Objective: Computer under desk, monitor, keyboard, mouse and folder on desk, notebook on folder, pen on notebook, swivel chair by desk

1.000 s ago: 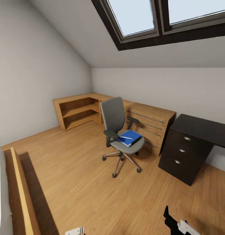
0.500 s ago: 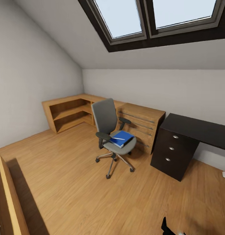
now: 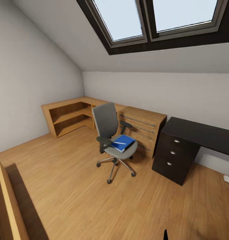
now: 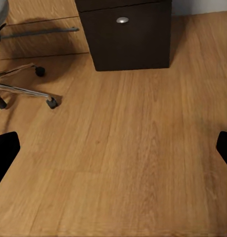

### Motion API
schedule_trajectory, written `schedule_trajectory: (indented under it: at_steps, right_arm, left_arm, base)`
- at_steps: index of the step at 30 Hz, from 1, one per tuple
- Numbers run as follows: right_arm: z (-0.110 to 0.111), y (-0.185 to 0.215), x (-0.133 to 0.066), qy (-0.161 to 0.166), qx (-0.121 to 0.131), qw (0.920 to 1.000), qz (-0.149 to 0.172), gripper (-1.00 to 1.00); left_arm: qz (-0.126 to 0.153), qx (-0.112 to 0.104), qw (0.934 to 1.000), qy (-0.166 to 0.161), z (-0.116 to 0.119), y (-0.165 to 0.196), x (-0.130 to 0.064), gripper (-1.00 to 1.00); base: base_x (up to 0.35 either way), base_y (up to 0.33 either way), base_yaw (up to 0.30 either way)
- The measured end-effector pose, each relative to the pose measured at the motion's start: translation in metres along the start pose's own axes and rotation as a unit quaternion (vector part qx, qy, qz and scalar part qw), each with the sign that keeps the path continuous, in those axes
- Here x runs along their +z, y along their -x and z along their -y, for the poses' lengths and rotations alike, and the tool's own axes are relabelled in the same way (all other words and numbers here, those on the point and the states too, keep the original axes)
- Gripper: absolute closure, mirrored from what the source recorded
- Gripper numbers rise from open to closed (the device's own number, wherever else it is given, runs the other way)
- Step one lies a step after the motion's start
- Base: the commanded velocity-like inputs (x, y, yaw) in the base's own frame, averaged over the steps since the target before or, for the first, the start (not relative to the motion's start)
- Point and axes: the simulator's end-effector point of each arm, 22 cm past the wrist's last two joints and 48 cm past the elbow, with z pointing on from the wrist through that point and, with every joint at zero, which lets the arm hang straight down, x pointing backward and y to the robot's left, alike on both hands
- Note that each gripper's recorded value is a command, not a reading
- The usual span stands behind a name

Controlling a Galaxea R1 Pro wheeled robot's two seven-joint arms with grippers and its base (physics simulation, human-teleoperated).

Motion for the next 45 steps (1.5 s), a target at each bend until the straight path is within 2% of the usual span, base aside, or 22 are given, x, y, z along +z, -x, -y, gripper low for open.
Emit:
schedule_trajectory:
  at_steps: [5, 7, 9, 10, 12, 16, 19, 21, 23, 28, 40, 45]
  right_arm:
    - [0.009, -0.006, -0.015, -0.004, -0.007, 0.9999, -0.013, -1.00]
    - [0.027, -0.019, -0.033, -0.009, -0.022, 0.9993, -0.030, -1.00]
    - [0.036, -0.023, -0.043, -0.005, -0.035, 0.9986, -0.039, -1.00]
    - [0.047, -0.035, -0.058, 0.010, -0.062, 0.9965, -0.056, -1.00]
    - [0.058, -0.044, -0.074, 0.028, -0.092, 0.9926, -0.074, -1.00]
    - [0.071, -0.054, -0.095, 0.049, -0.124, 0.9860, -0.099, -1.00]
    - [0.075, -0.055, -0.104, 0.056, -0.134, 0.9836, -0.108, -1.00]
    - [0.078, -0.057, -0.112, 0.061, -0.142, 0.9814, -0.115, -1.00]
    - [0.077, -0.056, -0.115, 0.068, -0.146, 0.9799, -0.117, -1.00]
    - [0.073, -0.053, -0.121, 0.079, -0.154, 0.9774, -0.121, -1.00]
    - [0.058, -0.060, -0.128, 0.089, -0.147, 0.9768, -0.128, -1.00]
    - [0.057, -0.060, -0.128, 0.089, -0.147, 0.9769, -0.128, -1.00]
  left_arm:
    - [-0.003, 0.002, 1.0000, 0.003, -0.004, 0.003, -0.006, -1.00]
    - [-0.017, 0.008, 0.9998, 0.010, -0.014, -0.008, -0.010, -1.00]
    - [-0.025, 0.010, 0.9995, 0.013, -0.017, -0.014, -0.014, -1.00]
    - [-0.042, 0.013, 0.9989, 0.018, -0.023, -0.030, -0.018, -1.00]
    - [-0.063, 0.017, 0.9976, 0.024, -0.029, -0.048, -0.025, -1.00]
    - [-0.091, 0.027, 0.9948, 0.036, -0.043, -0.079, -0.042, -1.00]
    - [-0.086, 0.029, 0.9949, 0.043, -0.052, -0.087, -0.052, -1.00]
    - [-0.060, 0.031, 0.9964, 0.052, -0.064, -0.083, -0.059, -1.00]
    - [-0.048, 0.034, 0.9965, 0.059, -0.075, -0.078, -0.062, -1.00]
    - [-0.038, 0.037, 0.9966, 0.063, -0.082, -0.070, -0.069, -1.00]
    - [-0.038, 0.037, 0.9965, 0.064, -0.085, -0.070, -0.071, -1.00]
    - [-0.039, 0.037, 0.9965, 0.064, -0.084, -0.070, -0.070, -1.00]
  base:
    - [0.000, 0.000, -0.004]
    - [0.000, 0.000, 0.000]
    - [0.000, 0.000, 0.000]
    - [0.000, 0.000, 0.000]
    - [0.000, 0.000, 0.000]
    - [0.000, 0.000, 0.000]
    - [0.000, 0.000, 0.000]
    - [0.000, 0.000, 0.000]
    - [0.000, 0.000, 0.000]
    - [0.000, 0.000, 0.000]
    - [-0.004, 0.000, 0.000]
    - [-0.279, 0.000, 0.000]
